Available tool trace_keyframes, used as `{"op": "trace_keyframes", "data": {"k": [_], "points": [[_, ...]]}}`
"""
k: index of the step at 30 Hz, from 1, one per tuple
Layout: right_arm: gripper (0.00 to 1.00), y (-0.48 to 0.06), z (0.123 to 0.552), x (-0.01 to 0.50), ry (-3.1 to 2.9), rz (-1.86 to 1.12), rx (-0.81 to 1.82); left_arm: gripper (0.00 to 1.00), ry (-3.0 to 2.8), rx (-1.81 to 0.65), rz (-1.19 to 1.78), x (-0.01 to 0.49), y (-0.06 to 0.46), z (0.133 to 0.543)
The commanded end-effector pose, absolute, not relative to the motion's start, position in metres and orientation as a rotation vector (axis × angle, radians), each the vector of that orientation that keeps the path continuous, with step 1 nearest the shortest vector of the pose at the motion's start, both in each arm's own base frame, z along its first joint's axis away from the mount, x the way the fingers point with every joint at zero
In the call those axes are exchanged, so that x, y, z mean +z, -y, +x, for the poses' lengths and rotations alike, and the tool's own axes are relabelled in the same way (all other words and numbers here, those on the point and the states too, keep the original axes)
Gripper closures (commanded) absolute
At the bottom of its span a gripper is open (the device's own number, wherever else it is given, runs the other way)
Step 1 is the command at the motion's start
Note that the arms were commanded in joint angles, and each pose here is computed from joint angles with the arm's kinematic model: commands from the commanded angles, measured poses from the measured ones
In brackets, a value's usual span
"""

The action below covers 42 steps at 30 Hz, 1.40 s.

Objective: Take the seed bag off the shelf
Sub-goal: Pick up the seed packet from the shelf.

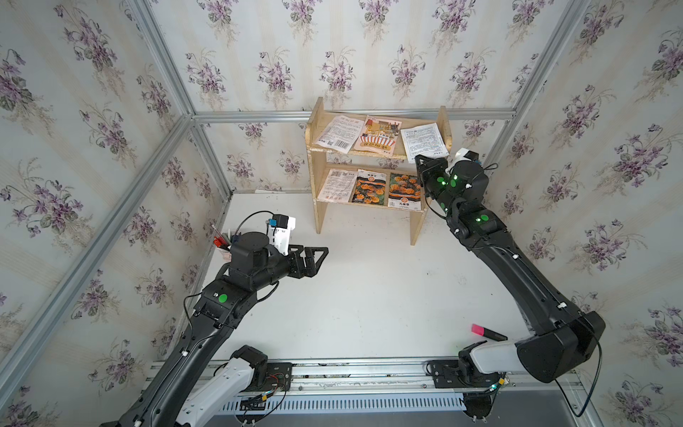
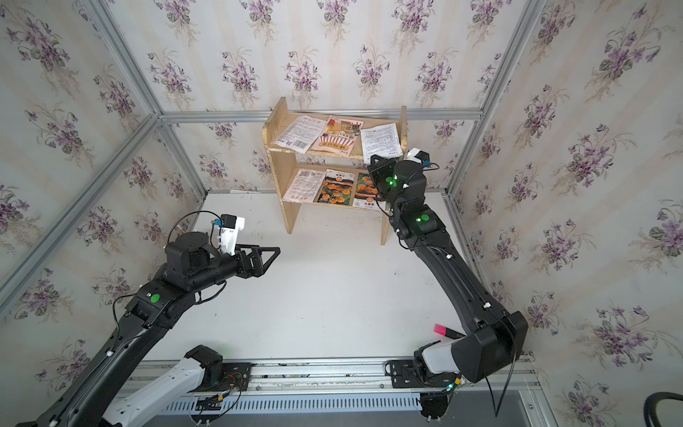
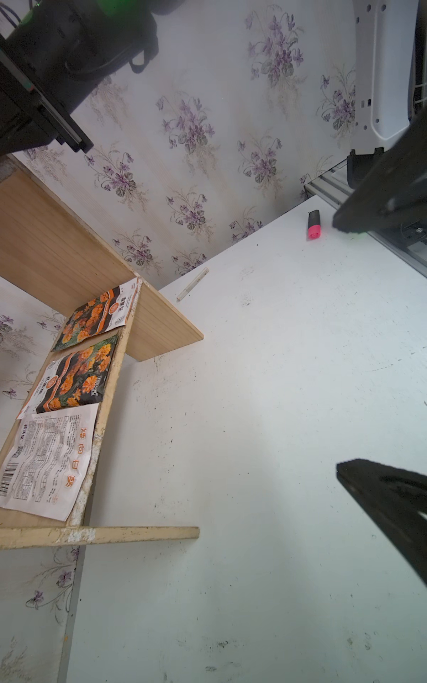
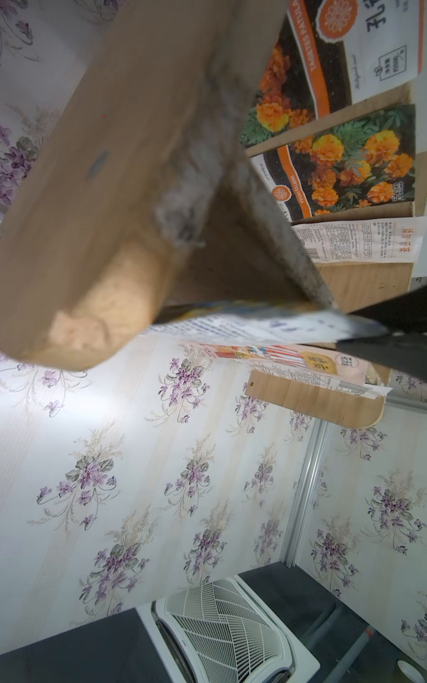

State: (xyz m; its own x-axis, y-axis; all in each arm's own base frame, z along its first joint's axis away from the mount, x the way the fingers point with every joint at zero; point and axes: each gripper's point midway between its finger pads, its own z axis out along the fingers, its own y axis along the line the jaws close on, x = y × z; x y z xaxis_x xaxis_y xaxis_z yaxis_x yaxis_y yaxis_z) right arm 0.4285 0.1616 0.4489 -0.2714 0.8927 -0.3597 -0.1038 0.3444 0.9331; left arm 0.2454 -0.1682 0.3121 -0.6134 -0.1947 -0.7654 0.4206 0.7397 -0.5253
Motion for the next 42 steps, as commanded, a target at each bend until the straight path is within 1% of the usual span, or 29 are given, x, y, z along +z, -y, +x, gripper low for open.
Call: {"op": "trace_keyframes", "data": {"k": [1,6,11,16,22,26,28,31,39,41,42], "points": [[1.00,-0.157,0.423,0.467,-1.474,0.683,1.136,0.00,-2.013,-0.919,0.178,0.323,0.173,0.247],[1.00,-0.161,0.409,0.479,-1.467,0.542,1.108,0.00,-1.976,-0.992,0.198,0.332,0.181,0.246],[1.00,-0.167,0.380,0.477,-1.477,0.374,1.097,0.00,-1.918,-1.095,0.181,0.348,0.189,0.245],[1.00,-0.174,0.337,0.463,-1.494,0.203,1.113,0.00,-1.788,-1.290,0.190,0.371,0.206,0.246],[1.00,-0.183,0.286,0.451,-1.481,0.048,1.210,0.00,-1.667,-1.451,0.153,0.390,0.223,0.259],[1.00,-0.201,0.263,0.436,-1.498,-0.035,1.251,0.00,-1.620,-1.496,0.197,0.402,0.247,0.260],[1.00,-0.222,0.247,0.427,-1.514,-0.111,1.292,0.00,-1.598,-1.498,0.215,0.406,0.258,0.260],[1.00,-0.242,0.235,0.415,-1.534,-0.161,1.301,0.00,-1.569,-1.520,0.231,0.412,0.270,0.259],[1.00,-0.274,0.214,0.396,-1.566,-0.216,1.337,0.00,-1.525,-1.586,0.249,0.418,0.285,0.260],[1.00,-0.277,0.212,0.393,-1.573,-0.215,1.339,0.01,-1.522,-1.590,0.249,0.418,0.286,0.259],[1.00,-0.277,0.212,0.392,-1.574,-0.216,1.334,0.05,-1.521,-1.589,0.246,0.418,0.286,0.259]]}}
